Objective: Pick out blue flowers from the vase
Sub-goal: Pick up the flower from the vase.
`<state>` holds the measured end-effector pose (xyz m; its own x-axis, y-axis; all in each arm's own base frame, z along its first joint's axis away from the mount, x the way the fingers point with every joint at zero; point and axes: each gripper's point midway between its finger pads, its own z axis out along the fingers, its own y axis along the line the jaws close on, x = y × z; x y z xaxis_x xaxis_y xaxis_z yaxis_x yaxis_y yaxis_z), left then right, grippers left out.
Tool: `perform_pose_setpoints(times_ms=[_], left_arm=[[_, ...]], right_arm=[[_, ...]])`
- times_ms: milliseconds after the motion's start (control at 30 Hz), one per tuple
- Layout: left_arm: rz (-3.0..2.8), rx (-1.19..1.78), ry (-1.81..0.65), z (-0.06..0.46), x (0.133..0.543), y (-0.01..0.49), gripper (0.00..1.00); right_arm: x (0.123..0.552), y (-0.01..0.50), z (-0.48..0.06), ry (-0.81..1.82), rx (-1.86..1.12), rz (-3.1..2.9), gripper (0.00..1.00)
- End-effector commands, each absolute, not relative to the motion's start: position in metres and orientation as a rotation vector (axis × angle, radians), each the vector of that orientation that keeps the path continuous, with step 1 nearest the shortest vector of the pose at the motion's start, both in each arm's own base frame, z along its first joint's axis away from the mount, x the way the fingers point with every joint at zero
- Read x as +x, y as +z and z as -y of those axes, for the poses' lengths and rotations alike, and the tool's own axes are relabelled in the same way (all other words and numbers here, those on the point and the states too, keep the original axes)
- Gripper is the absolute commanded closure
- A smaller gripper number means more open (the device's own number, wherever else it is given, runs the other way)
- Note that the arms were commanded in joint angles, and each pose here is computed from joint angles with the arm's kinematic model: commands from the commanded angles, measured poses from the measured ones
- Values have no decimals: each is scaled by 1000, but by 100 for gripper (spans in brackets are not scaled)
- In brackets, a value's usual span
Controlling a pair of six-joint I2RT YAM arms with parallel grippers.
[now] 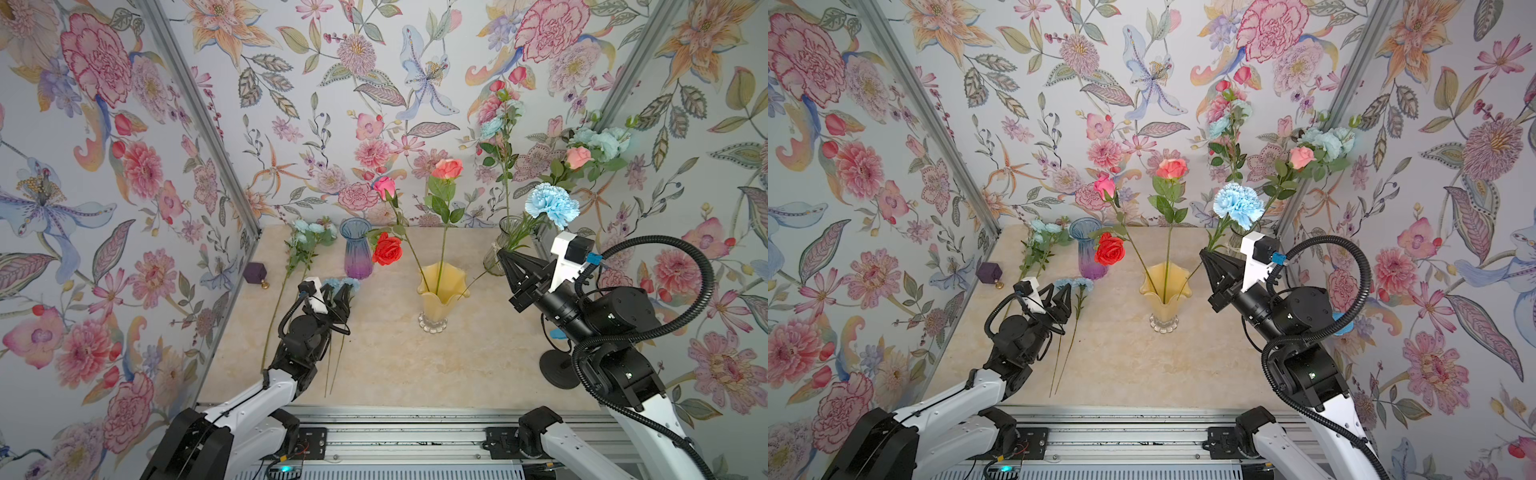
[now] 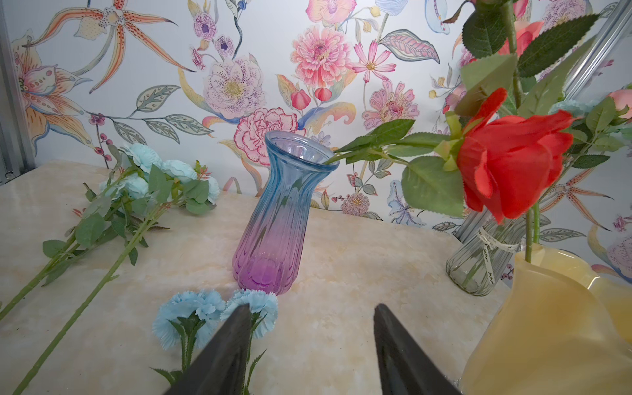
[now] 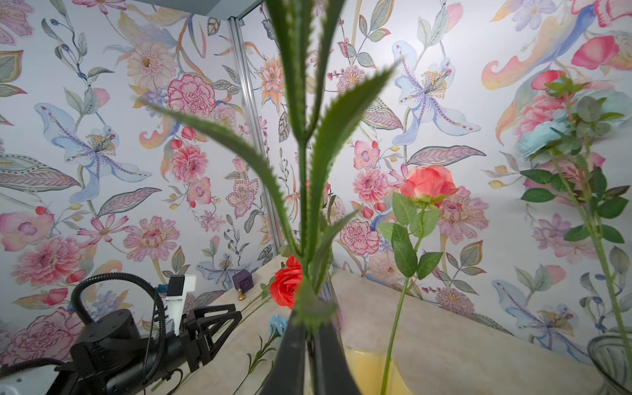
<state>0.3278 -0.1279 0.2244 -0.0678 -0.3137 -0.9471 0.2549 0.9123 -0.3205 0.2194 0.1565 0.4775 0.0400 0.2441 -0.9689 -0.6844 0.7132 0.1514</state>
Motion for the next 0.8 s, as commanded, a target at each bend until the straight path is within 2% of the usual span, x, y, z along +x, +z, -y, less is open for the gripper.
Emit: perform_pose_setpoints(times_ms=[0,167,333,533,767], left_arm=[[-1483,6,-493,136,320,253,40],[-1442,72,-567,151,314,266,40],[-1420,170,-660,169,304,289,39],[-1378,333,-795,194,283,316,37],[-1292,514,-1003,222,256,343,37]], right_arm=[[197,499,-159,815,-439,-1287,92],[196,498,-172,876,-490,-1304,92],[219,480,-195,921,-560,-1399,92],[249,444,-238,997,-682,-1529,93],[252,408,-298,1019,-897,-1614,93]])
